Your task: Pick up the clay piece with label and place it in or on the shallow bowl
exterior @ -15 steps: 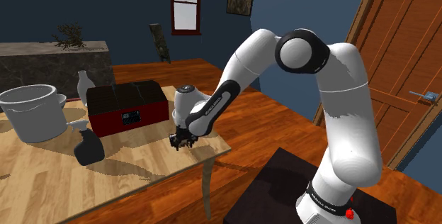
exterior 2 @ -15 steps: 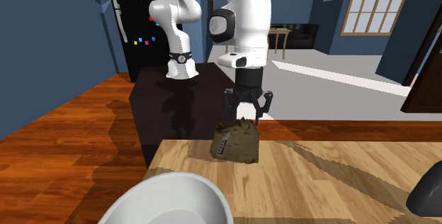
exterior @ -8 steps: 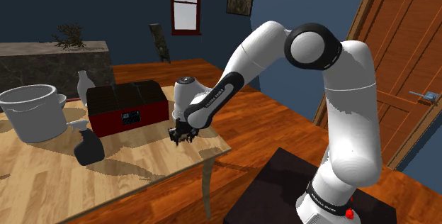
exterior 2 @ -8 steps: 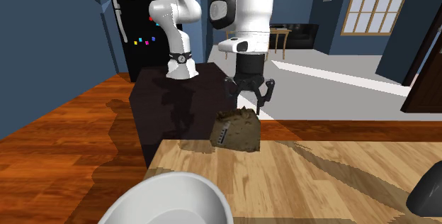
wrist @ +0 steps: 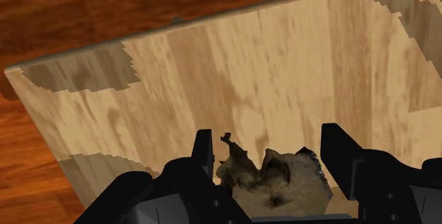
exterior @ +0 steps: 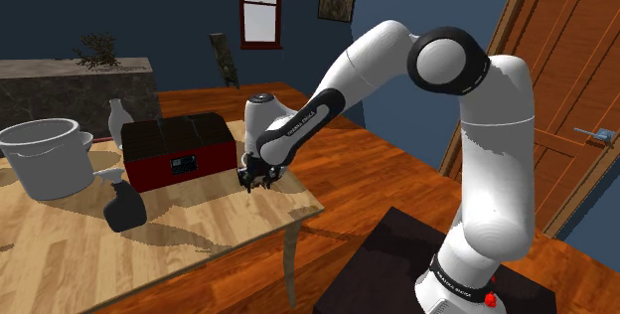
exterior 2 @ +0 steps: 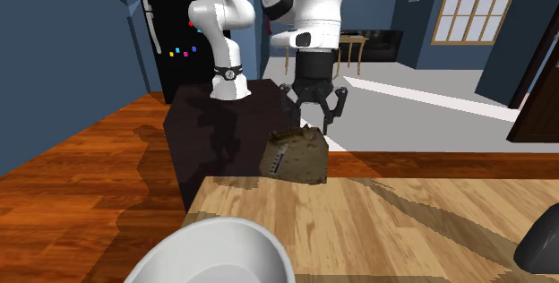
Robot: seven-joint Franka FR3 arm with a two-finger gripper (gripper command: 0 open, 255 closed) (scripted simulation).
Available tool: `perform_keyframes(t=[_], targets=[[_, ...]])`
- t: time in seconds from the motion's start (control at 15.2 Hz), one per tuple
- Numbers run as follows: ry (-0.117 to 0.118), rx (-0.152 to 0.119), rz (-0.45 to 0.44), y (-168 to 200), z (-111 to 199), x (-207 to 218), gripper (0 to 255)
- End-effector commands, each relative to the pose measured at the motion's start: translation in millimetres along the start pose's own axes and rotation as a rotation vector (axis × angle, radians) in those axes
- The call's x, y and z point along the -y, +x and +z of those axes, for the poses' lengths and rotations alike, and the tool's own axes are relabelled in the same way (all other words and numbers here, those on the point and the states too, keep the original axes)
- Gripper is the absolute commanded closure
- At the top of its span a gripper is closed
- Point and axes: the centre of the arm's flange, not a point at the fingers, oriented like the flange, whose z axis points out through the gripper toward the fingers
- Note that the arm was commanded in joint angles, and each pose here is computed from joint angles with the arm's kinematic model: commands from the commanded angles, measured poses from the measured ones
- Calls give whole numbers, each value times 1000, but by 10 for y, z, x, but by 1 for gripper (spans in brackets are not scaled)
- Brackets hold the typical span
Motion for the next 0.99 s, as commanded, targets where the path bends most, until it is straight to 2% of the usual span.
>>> perform_keyframes(t=[0.0, 0.92], targets=[[0, 0, 0, 217, 5, -85, 255], [0, 0, 0, 1940, 165, -733, 255]])
